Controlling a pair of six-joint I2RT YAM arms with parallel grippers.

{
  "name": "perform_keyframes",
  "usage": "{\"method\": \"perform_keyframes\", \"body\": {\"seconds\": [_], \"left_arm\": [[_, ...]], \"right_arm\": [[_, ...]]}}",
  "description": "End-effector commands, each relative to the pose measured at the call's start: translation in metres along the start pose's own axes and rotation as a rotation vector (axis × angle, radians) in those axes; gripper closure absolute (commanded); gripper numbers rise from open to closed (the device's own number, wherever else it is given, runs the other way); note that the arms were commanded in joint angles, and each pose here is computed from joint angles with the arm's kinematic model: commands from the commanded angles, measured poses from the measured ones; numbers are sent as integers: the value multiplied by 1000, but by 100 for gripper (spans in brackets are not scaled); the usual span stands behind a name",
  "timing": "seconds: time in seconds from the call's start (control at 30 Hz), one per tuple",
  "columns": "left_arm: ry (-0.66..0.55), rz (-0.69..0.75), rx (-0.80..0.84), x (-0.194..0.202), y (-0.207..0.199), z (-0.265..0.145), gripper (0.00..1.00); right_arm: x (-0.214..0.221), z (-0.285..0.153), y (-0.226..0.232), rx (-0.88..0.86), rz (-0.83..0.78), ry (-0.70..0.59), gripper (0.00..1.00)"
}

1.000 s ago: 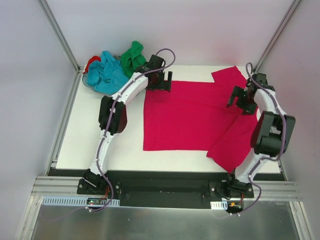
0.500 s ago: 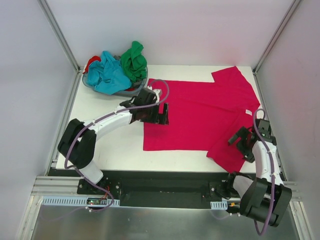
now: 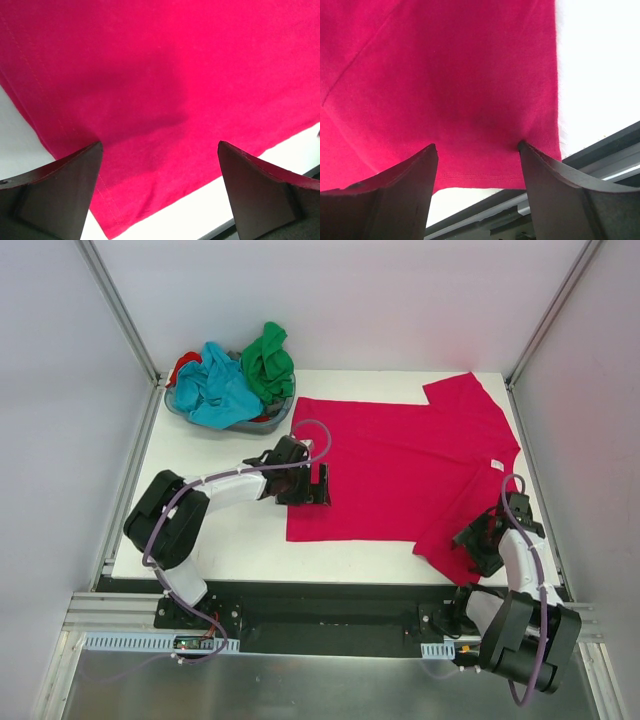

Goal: Fold and stack the t-shirts
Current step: Flatten out the tshirt, then grap the side of the flattened tshirt closest away from the robot with both arms

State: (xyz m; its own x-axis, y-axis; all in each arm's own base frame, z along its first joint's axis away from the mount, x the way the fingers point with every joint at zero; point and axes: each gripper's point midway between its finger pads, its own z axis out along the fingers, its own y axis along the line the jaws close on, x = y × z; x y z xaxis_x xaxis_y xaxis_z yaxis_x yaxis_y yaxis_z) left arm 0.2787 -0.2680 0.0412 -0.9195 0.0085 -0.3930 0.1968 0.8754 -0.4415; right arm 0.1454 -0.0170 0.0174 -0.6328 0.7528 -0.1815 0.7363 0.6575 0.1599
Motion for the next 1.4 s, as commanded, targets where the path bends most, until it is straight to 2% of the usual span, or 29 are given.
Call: {"method": "perform_keyframes", "body": {"seconds": [0.0,0.1,0.17,0.23,0.4,0.57,0.77,0.87,0.93,1.07,1.2,1.37], "left_arm": [[-27,-71,-41,-12,21,9,1],[-28,-102,-69,-14,35,10,1],[-24,-114,-68,-14,40,9,1],[-24,-128,-77,-13,46,8,1],[-32,-124,-85,-16,50,6,1],[-64,-103,-95,-27,48,-2,1],[-107,-83,-22,-41,27,-21,1],[-137,-71,13,-48,15,-36,1],[-151,-83,15,-46,13,-45,1],[-144,-158,-71,-26,30,-63,1],[-135,-253,-218,12,67,-74,1],[-119,-328,-304,48,93,-81,1]], "right_arm": [[-15,9,-7,68,77,-46,32],[-32,17,-18,149,119,-88,32],[-36,22,-25,180,154,-43,31],[-42,25,-29,172,194,-10,29],[-62,23,-45,193,262,-32,25],[-77,19,-50,127,369,-58,22],[-91,-2,-25,-18,288,-90,18],[-89,-18,-27,-17,264,-148,13],[-83,-27,-17,-80,266,-161,7],[-62,-38,-15,-93,253,-154,3],[-36,-37,-13,-112,325,-138,3],[-28,-32,-28,-54,369,-201,3]]}}
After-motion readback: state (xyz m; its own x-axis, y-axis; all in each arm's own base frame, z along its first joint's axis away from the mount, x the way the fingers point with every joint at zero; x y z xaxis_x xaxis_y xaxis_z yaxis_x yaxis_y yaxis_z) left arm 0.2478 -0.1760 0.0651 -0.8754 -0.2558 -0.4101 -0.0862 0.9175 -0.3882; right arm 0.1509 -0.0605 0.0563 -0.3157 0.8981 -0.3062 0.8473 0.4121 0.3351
